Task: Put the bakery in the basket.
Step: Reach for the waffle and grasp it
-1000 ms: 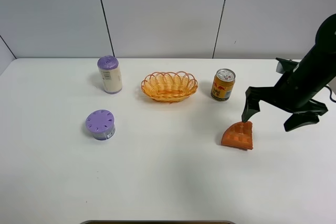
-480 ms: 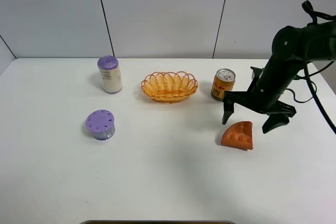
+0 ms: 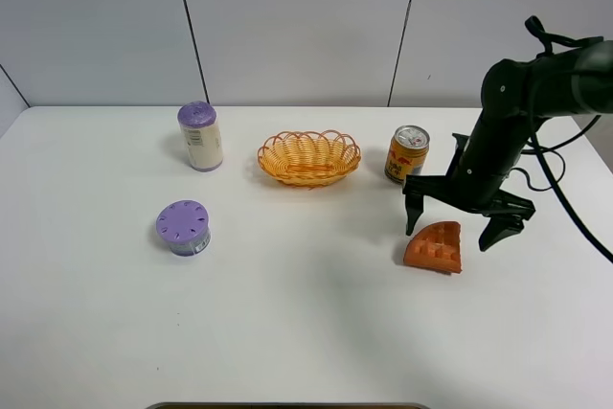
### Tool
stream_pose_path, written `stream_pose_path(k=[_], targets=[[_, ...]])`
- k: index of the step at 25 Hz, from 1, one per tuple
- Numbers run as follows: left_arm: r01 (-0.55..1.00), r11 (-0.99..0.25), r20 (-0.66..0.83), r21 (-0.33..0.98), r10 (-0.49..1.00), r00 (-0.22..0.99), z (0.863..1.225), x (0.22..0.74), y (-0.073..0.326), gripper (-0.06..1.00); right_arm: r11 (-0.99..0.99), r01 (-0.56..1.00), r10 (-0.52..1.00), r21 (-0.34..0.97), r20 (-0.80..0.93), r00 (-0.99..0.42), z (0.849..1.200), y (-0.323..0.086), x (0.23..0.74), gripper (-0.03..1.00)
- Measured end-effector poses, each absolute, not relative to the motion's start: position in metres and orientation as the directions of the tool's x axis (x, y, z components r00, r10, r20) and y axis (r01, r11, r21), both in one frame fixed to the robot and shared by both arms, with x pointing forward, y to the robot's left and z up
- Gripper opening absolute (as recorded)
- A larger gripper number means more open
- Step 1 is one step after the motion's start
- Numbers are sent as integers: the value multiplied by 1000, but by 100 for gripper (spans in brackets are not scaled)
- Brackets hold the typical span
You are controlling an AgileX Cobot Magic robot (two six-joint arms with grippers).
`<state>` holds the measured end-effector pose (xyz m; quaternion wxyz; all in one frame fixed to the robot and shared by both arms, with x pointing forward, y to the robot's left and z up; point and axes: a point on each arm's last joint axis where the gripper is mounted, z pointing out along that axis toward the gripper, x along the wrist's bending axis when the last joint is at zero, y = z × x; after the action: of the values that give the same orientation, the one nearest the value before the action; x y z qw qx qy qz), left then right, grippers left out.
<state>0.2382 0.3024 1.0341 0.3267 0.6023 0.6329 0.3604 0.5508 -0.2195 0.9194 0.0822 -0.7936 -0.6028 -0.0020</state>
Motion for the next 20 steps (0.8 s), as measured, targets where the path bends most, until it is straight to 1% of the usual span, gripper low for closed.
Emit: stream_pose_path(k=[5, 10, 17, 20], targets=[[527, 15, 21, 850, 998, -61, 1034, 238, 302, 99, -263, 952, 957, -159, 84, 278, 904, -219, 553, 99], [527, 15, 21, 850, 998, -61, 1034, 238, 302, 99, -264, 956, 957, -128, 88, 276, 898, -219, 557, 99], [527, 15, 21, 850, 998, -61, 1034, 238, 302, 99, -267, 953, 958, -142, 71, 279, 879, -220, 560, 99], [527, 15, 21, 850, 998, -61, 1034, 238, 302, 99, -264, 959, 959, -105, 78, 273, 878, -220, 563, 99]])
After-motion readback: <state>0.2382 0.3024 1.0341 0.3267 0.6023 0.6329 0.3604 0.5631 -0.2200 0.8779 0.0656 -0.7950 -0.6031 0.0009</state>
